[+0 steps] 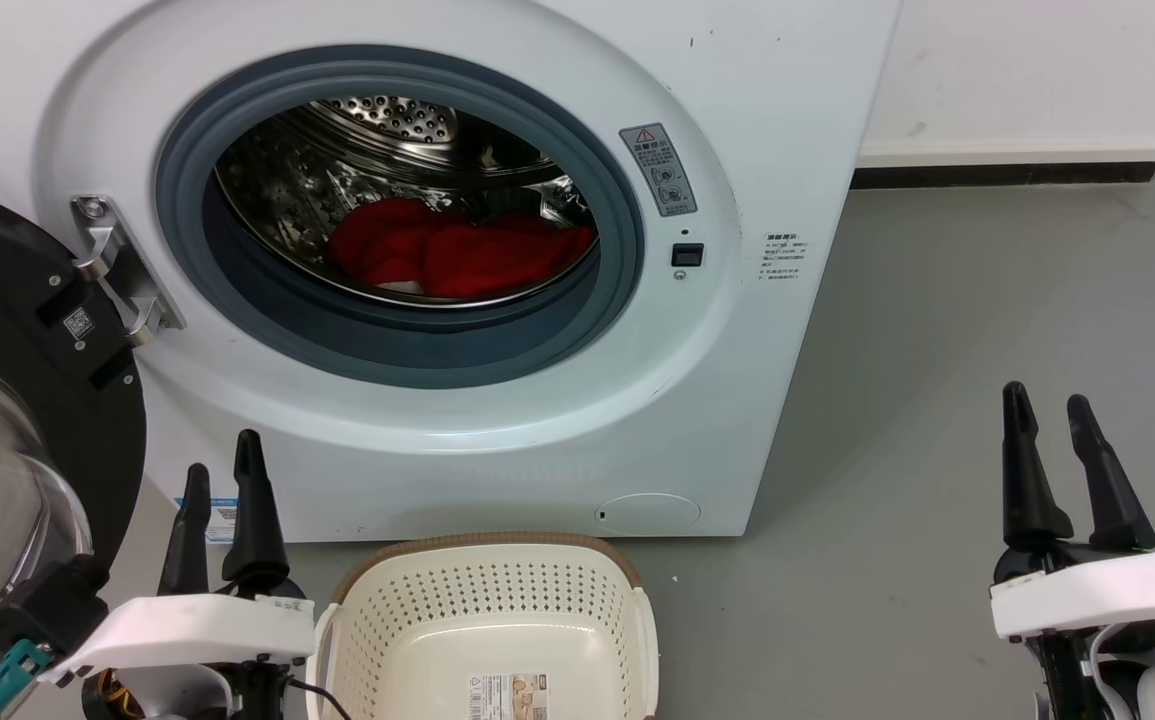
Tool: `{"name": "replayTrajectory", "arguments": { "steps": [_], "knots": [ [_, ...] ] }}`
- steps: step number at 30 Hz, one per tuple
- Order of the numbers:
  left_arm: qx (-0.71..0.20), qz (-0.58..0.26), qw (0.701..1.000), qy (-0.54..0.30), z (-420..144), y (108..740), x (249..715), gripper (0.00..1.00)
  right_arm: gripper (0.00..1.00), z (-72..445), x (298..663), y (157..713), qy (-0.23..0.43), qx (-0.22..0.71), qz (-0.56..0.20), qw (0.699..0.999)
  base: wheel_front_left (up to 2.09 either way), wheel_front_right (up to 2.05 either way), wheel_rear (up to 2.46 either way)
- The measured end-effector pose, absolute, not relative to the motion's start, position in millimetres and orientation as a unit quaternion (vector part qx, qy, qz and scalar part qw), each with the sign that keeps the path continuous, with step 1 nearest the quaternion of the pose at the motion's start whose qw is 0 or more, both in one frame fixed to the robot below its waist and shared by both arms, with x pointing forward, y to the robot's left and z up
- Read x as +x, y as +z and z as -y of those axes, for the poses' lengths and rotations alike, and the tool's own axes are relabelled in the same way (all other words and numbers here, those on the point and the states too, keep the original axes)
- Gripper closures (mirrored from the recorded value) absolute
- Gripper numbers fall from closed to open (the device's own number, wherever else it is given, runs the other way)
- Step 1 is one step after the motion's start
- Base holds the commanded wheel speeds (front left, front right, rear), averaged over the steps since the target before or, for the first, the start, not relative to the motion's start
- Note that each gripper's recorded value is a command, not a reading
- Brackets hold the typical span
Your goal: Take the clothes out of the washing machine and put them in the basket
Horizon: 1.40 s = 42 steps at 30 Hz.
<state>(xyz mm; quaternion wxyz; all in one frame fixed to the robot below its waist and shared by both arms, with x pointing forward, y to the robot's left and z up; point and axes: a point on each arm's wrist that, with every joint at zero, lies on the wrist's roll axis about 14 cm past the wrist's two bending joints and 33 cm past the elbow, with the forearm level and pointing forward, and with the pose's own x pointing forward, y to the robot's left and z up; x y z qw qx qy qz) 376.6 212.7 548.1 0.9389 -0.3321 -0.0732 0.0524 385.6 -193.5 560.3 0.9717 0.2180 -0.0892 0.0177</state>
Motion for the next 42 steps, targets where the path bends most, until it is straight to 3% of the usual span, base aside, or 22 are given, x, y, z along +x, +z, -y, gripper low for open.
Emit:
{"name": "replayTrajectory", "arguments": {
  "steps": [16, 42],
  "knots": [
    [-0.186, 0.094, 0.977, 0.037, -188.7, 566.3, 377.5, 0.0, 0.0, 183.1, 381.9, 568.7, 0.031, 0.082, 0.107, 0.99, 0.0, 0.0, 0.0],
    [0.003, 0.071, 0.997, -0.006, -154.7, 538.4, 368.5, 0.0, 0.0, 177.0, 374.5, 561.7, 0.04, -0.059, 0.108, 0.992, 0.0, 0.0, 0.0]
  ]
}}
